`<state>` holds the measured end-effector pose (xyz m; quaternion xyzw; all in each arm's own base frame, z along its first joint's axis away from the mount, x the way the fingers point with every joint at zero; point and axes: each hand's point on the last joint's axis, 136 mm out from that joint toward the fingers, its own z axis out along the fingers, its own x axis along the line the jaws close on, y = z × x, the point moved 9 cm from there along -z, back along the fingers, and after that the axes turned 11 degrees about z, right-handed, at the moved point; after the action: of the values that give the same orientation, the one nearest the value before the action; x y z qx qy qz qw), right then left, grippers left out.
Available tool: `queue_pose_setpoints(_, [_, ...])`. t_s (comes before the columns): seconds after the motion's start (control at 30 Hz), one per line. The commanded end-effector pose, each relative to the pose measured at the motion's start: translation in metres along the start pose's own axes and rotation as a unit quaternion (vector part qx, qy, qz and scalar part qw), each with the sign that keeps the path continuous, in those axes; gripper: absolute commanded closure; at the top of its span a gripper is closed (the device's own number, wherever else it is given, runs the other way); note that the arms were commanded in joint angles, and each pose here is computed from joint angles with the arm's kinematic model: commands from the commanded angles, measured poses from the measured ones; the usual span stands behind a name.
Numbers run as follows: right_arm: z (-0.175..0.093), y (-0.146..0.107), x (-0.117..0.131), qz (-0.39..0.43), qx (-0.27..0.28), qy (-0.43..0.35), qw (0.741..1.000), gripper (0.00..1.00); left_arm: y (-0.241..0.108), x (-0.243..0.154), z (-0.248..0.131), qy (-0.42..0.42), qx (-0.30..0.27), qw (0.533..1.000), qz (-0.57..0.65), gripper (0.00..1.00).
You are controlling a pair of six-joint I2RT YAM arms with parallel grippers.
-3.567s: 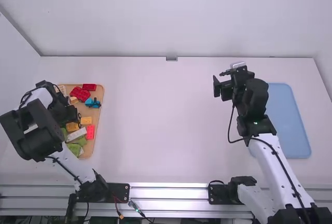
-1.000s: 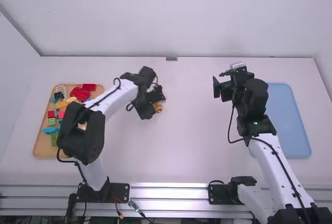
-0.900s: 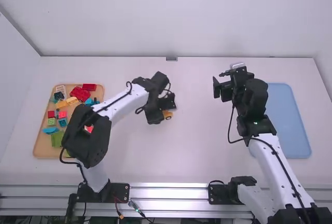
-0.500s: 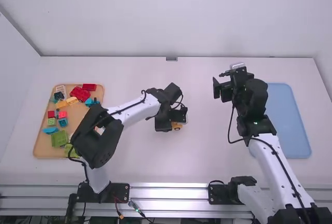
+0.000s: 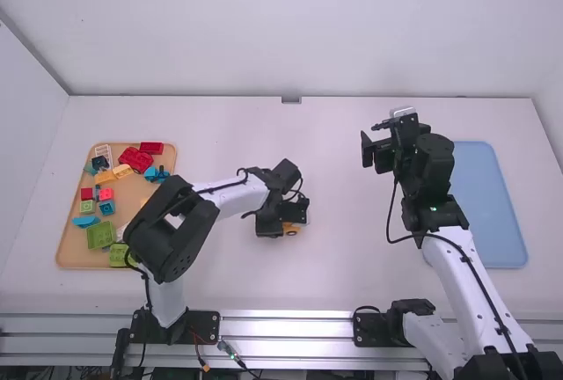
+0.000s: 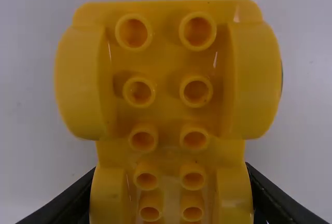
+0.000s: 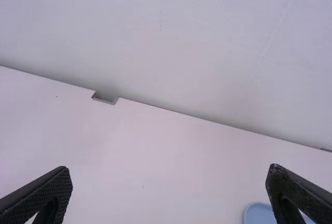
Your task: Assemble lego blocks to make yellow taxi
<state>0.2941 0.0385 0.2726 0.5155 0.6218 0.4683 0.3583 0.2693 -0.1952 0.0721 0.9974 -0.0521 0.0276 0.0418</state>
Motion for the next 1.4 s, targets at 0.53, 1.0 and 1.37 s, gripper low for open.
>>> queue_pose_setpoints(0.53, [-0.002, 0.018, 0.001, -0.003, -0.025, 0.002, 1.000, 0.01, -0.012, 0.029, -0.057, 0.010, 0.091, 0.995, -0.027, 0.01])
queue_pose_setpoints(1.0, [-0.001, 0.018, 0.003, -0.004, -0.024, 0.004, 1.000, 0.01, -0.148, 0.066, -0.114, -0.014, 0.100, 0.967, -0.232, 0.01])
queue_pose_setpoints(1.37, [-0.002, 0.022, 0.003, -0.005, -0.037, 0.005, 0.999, 0.01, -0.277, 0.051, -0.121, -0.004, 0.029, 0.911, -0.411, 0.01])
